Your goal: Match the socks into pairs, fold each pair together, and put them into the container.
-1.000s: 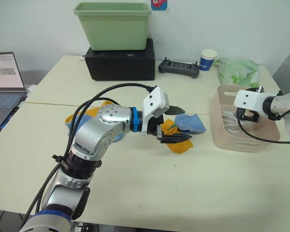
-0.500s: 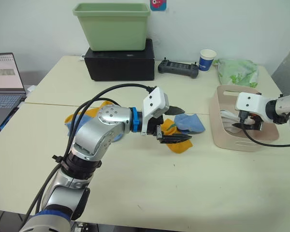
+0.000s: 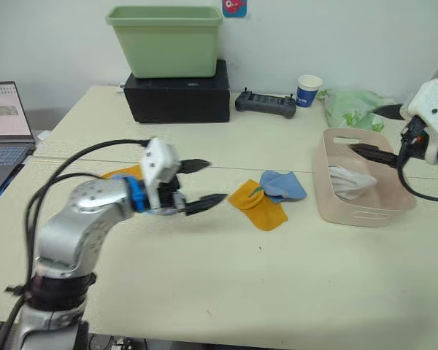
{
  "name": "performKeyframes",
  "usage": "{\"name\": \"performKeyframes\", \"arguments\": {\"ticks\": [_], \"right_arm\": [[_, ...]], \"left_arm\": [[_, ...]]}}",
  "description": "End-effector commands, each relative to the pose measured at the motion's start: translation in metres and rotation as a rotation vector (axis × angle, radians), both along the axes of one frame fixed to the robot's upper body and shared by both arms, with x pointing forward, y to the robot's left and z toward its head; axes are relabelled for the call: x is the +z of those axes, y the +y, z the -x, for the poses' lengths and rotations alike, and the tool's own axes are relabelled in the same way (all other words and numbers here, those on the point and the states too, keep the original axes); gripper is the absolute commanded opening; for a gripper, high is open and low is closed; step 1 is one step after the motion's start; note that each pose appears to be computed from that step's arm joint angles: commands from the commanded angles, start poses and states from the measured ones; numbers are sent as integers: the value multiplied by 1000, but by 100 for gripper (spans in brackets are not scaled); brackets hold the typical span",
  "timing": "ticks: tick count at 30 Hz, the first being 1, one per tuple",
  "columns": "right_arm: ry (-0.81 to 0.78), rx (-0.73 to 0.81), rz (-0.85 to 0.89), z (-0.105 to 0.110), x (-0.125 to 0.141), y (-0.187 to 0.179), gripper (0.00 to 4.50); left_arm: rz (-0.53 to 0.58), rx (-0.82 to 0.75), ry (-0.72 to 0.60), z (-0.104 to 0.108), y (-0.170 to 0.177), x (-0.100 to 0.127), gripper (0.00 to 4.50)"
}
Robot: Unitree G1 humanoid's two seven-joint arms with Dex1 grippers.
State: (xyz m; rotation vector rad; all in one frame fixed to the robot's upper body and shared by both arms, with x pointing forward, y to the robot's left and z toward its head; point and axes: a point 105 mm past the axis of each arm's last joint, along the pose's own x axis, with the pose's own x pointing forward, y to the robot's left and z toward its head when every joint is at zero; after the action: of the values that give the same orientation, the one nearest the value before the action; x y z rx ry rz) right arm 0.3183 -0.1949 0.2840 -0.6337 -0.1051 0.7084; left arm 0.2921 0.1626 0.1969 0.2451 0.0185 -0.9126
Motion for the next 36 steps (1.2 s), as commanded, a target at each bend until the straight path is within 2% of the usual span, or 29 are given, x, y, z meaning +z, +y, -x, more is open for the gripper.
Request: {"name": "performKeyframes", "arguments": {"ticks": [1,5,6,10,12,18,24,27,31,36], "right_arm": [[-40,150,-86,21,-15,49,448],[29,222,-107,36,-53,76,448],[86,229,-112,41,-72,78,448],[343,276,-136,71,-134,76,448],[386,263,-93,79,-152,69,448],[374,235,-68,77,-163,65,448],[330,152,2,62,-180,67,448],[412,-8,-175,43,-187,70,448],[465,-96,-324,34,-186,70,448],[486,-206,-401,21,-192,64,448]], "left_arm": [[13,168,-47,8,38,-2,450],[9,263,-34,22,60,-20,450],[-9,300,-3,29,69,-32,450],[6,438,112,61,100,-71,450],[-1,452,150,75,104,-83,450],[-24,367,181,87,90,-88,450],[-17,215,192,88,62,-80,450],[-26,62,183,89,32,-67,450],[-57,-49,174,91,12,-59,450],[-45,-156,166,93,-6,-46,450]]}}
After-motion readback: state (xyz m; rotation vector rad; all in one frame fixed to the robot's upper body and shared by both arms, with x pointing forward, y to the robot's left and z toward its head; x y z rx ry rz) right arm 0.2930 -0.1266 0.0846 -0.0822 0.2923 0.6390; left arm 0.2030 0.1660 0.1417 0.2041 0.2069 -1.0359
